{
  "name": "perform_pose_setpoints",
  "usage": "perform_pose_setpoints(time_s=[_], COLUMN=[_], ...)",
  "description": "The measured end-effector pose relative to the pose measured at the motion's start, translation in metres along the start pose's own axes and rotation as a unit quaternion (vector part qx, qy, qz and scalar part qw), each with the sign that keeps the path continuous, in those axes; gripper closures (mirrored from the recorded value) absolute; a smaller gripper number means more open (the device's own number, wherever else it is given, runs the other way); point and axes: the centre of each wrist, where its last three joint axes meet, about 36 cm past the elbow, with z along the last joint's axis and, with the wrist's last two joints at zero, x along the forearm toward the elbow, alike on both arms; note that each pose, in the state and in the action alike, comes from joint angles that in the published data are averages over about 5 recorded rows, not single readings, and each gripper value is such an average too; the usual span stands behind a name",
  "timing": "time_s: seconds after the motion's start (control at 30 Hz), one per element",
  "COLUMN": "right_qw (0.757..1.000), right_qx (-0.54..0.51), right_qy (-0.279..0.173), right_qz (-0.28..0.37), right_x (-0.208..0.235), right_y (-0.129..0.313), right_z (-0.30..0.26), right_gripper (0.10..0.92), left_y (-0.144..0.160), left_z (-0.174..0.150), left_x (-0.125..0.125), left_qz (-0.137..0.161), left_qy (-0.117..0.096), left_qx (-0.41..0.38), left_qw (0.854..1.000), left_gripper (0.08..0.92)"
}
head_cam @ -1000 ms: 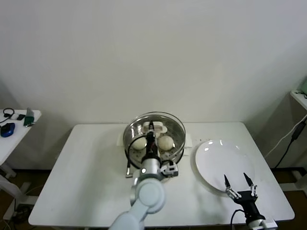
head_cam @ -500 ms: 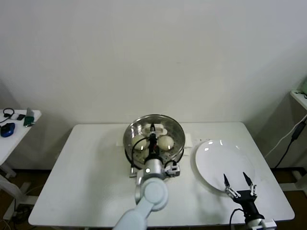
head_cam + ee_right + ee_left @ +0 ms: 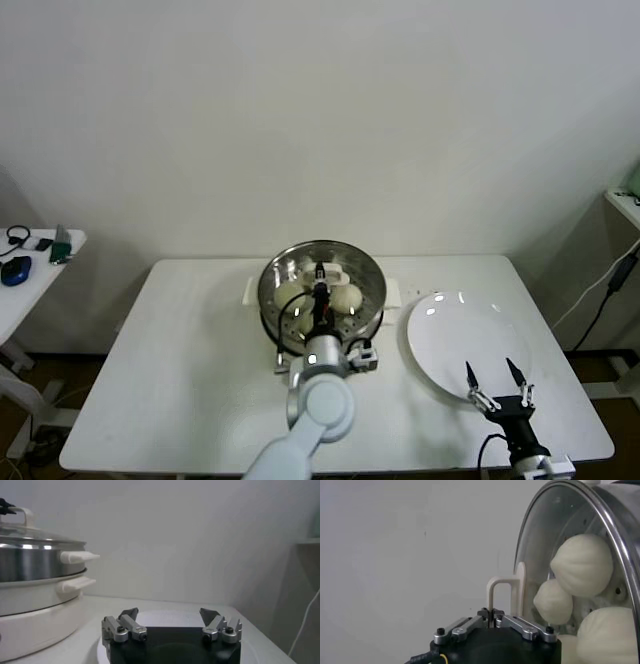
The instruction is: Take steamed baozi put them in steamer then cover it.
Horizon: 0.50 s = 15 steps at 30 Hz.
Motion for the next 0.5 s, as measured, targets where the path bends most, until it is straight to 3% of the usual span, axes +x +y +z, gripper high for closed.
perform_pose_setpoints(time_s=[0.27,0.5], right_qw=[1.0,1.0], right_qx=[0.002,-0.007], right_qy=[-0.002,0.006], right_qz=[-0.002,0.003], right_x=[-0.001,-0.002], right_y=[0.0,0.004], right_z=[-0.003,-0.007], right_gripper=[0.2,0.2], left_y=[-0.001,0.012], left_z=[0.004,0.01], left_x=[0.004,0.014], left_qz=[0.006,0.017], left_qy=[0.001,-0.01], left_qx=[0.0,0.024], left_qw=[1.0,1.0], left_gripper=[0.838,0.647])
